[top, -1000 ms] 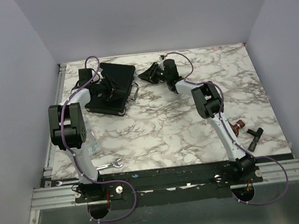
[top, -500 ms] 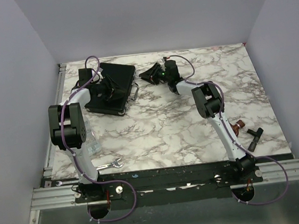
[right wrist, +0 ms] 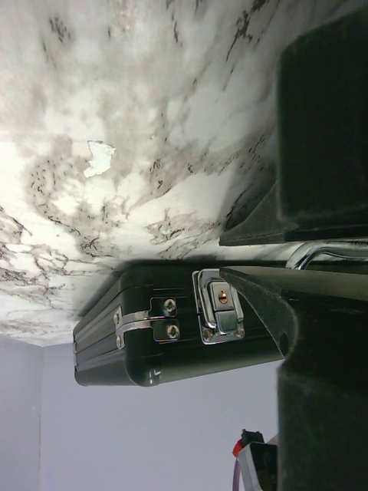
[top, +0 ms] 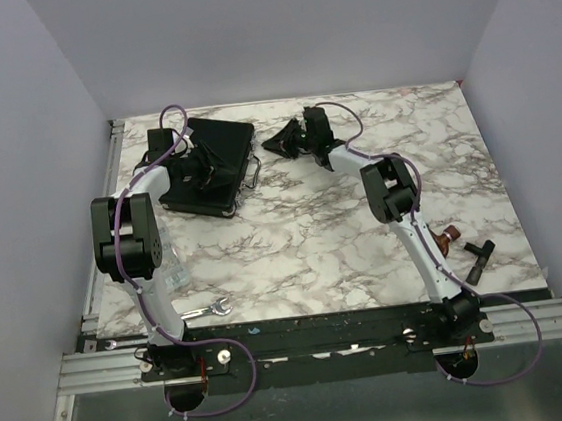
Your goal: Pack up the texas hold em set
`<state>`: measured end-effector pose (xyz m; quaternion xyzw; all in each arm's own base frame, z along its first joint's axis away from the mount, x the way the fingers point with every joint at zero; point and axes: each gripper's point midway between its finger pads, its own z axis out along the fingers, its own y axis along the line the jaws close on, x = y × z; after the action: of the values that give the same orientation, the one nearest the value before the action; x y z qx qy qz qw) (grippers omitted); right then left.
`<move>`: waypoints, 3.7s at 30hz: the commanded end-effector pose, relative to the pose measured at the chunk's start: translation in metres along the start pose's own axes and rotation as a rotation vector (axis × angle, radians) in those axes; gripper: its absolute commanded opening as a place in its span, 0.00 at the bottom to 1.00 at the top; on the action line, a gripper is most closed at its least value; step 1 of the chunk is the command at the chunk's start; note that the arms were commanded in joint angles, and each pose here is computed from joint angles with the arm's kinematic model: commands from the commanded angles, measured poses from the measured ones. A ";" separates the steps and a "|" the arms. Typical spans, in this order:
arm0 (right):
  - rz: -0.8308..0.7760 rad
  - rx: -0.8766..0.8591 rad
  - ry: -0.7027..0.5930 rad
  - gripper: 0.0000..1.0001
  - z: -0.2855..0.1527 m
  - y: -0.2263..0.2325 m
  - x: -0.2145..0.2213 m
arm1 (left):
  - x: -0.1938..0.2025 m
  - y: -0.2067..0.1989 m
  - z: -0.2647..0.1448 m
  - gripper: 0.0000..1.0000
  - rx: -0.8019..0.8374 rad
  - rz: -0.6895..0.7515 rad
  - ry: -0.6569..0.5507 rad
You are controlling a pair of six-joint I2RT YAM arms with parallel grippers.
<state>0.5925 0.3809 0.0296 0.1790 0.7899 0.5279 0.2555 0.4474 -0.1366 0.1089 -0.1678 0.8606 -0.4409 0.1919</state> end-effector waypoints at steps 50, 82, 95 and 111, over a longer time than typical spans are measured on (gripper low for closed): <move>-0.028 0.087 0.356 0.11 -0.057 -0.056 0.222 | -0.001 0.016 0.000 0.48 -0.073 -0.007 -0.017; -0.319 0.152 0.318 0.18 -0.077 -0.001 0.218 | -0.013 -0.020 -0.027 0.56 -0.077 0.145 -0.091; -0.473 0.233 0.221 0.34 -0.176 0.020 0.180 | -0.004 -0.034 -0.036 0.72 -0.406 0.510 -0.161; -0.621 0.271 0.100 0.61 -0.254 0.020 0.151 | -0.018 -0.004 -0.009 0.86 -0.965 0.797 -0.148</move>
<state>0.3211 0.2972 0.1008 -0.0556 0.8780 0.3434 0.3286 0.4483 -0.1324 0.1322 0.0390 0.9437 0.0014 0.3284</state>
